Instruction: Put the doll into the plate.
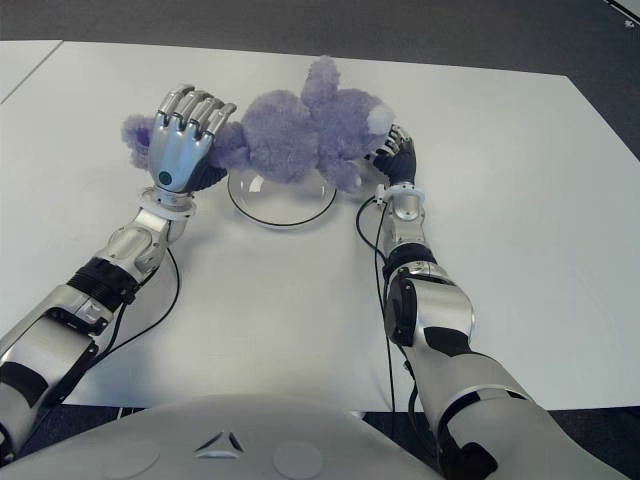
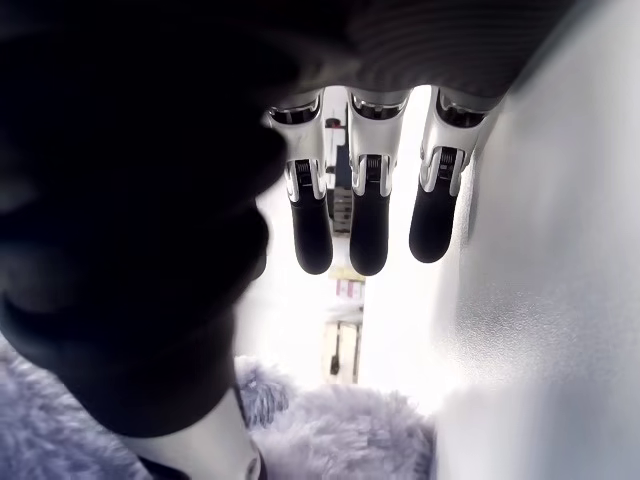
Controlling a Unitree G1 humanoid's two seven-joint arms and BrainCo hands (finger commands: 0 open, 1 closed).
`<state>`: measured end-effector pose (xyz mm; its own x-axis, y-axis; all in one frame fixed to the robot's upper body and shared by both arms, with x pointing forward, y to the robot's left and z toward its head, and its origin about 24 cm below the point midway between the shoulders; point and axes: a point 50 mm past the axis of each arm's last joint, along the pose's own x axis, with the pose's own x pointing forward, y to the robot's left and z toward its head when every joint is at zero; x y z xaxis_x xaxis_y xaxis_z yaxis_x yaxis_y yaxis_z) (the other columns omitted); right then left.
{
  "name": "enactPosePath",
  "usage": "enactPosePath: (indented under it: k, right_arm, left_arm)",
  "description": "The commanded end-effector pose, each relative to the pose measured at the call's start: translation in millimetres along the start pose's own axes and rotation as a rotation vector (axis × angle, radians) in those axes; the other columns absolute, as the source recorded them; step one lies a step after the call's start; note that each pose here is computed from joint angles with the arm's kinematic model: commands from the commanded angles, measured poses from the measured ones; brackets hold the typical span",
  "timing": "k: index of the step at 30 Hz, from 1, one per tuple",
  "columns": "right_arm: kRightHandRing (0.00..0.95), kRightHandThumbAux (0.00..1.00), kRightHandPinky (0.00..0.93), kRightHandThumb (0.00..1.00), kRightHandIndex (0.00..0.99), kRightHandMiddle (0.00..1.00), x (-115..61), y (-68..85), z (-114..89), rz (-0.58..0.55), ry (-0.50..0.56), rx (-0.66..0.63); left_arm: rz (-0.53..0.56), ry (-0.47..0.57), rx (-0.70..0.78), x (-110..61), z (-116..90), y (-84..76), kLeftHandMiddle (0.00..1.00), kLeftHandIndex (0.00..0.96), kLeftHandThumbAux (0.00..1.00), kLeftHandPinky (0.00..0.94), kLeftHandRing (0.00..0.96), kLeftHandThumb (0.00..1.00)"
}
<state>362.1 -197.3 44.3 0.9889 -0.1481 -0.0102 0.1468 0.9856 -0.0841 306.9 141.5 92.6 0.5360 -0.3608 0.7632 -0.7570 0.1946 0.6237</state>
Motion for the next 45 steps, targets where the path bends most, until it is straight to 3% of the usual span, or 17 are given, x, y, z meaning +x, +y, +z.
enactPosePath:
  k: [1,10,19,33,45]
  right_arm:
    - [0.220,0.936,0.253,0.253,0.247,0.224,-72.7,11.7,-108.6,0.021,0.478,0.033]
    - [0.228,0.947,0.266,0.313,0.246,0.229,-72.4,12.5,-108.2,0.021,0.477,0.037]
    - [0.225,0.961,0.247,0.336,0.225,0.225,-72.5,12.8,-108.1,0.019,0.473,0.032]
    - [0.218,0.967,0.248,0.380,0.205,0.218,-72.8,13.7,-108.6,0.023,0.480,0.026]
    - [0.214,0.952,0.237,0.411,0.179,0.217,-72.8,14.3,-108.9,0.030,0.484,0.005]
  left_arm:
    - [-0.023,-0.027,-0.036,-6.8,0.6,-2.0,0.308,0.220,0.548,0.106,0.254,0.093]
    - [-0.029,-0.059,-0.080,-5.7,-1.1,-1.7,0.209,0.110,0.508,0.012,0.164,0.029]
    - [-0.002,-0.080,-0.110,-5.0,-2.3,-1.3,0.115,0.013,0.418,0.000,0.088,0.000]
    - [0.051,-0.089,-0.124,-2.4,-7.1,0.8,0.009,0.000,0.341,0.000,0.004,0.000]
    - [0.074,-0.089,-0.121,-0.1,-13.5,-0.3,0.000,0.000,0.311,0.000,0.000,0.000]
